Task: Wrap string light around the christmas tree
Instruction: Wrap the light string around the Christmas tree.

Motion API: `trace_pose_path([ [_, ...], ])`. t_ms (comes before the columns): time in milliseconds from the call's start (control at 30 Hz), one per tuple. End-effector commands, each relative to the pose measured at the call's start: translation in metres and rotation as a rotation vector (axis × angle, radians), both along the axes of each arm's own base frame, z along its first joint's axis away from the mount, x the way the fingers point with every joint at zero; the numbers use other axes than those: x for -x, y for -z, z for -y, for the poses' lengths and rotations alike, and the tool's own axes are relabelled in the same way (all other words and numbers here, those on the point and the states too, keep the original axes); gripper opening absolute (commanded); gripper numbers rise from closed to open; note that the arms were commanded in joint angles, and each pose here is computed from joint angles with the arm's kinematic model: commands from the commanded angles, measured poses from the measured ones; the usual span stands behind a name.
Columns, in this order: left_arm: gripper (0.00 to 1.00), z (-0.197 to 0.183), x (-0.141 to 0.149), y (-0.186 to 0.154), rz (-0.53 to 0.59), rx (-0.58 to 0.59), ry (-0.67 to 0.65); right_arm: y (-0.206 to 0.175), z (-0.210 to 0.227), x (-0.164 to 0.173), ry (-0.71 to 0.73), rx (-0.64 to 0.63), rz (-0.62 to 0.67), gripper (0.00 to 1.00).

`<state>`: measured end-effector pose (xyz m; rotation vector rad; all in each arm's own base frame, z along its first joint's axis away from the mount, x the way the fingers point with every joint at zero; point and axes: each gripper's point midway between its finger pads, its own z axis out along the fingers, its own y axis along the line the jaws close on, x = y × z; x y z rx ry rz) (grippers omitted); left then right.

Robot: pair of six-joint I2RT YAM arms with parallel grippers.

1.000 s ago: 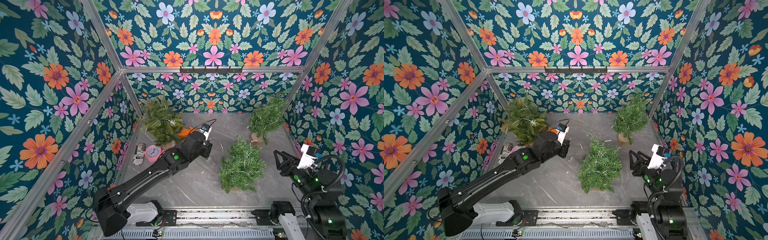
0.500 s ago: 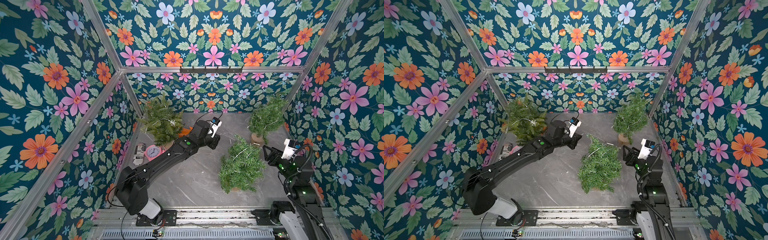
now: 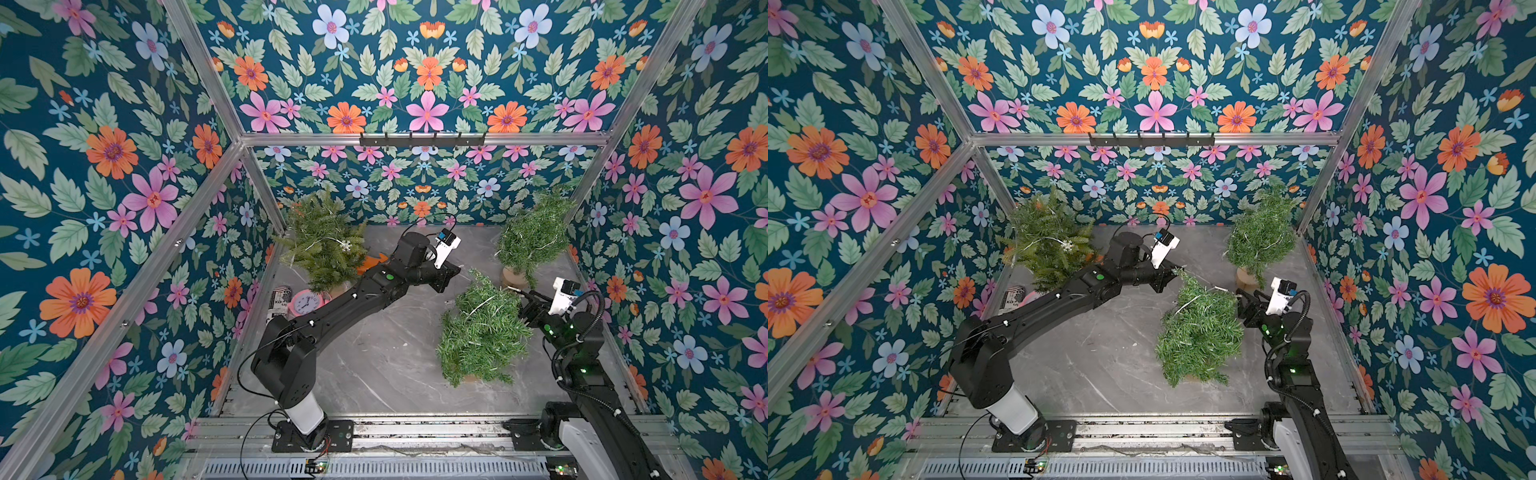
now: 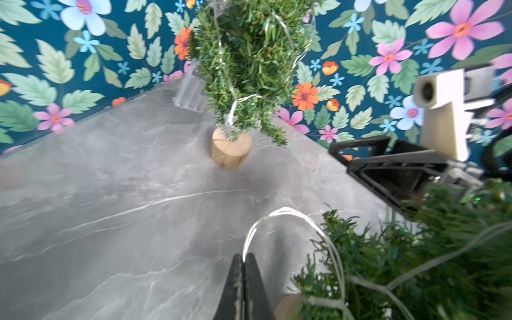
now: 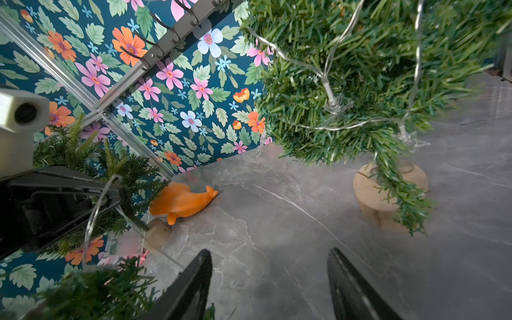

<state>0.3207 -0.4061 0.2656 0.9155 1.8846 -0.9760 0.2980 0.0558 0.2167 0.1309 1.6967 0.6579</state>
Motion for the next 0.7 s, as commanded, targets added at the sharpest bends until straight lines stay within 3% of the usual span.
trace_pose_path([
  [0, 0.00, 0.013, 0.004, -0.018, -0.012, 0.096, 0.056, -0.016, -0.006, -0.001, -0.039, 0.020, 0.123, 0.67],
  [233, 0.00, 0.033, 0.005, -0.023, -0.087, 0.165, 0.116, -0.001, -0.011, -0.001, -0.072, 0.045, 0.120, 0.71],
  [433, 0.00, 0.046, 0.010, -0.028, -0.122, 0.203, 0.159, 0.018, 0.002, -0.003, 0.011, 0.059, 0.081, 0.77],
  [533, 0.00, 0.050, 0.012, -0.033, -0.119, 0.219, 0.171, 0.023, 0.007, -0.004, 0.043, 0.041, 0.054, 0.87],
  [667, 0.00, 0.054, 0.014, -0.034, -0.145, 0.232, 0.191, 0.027, 0.013, -0.004, 0.074, 0.050, 0.063, 0.86],
])
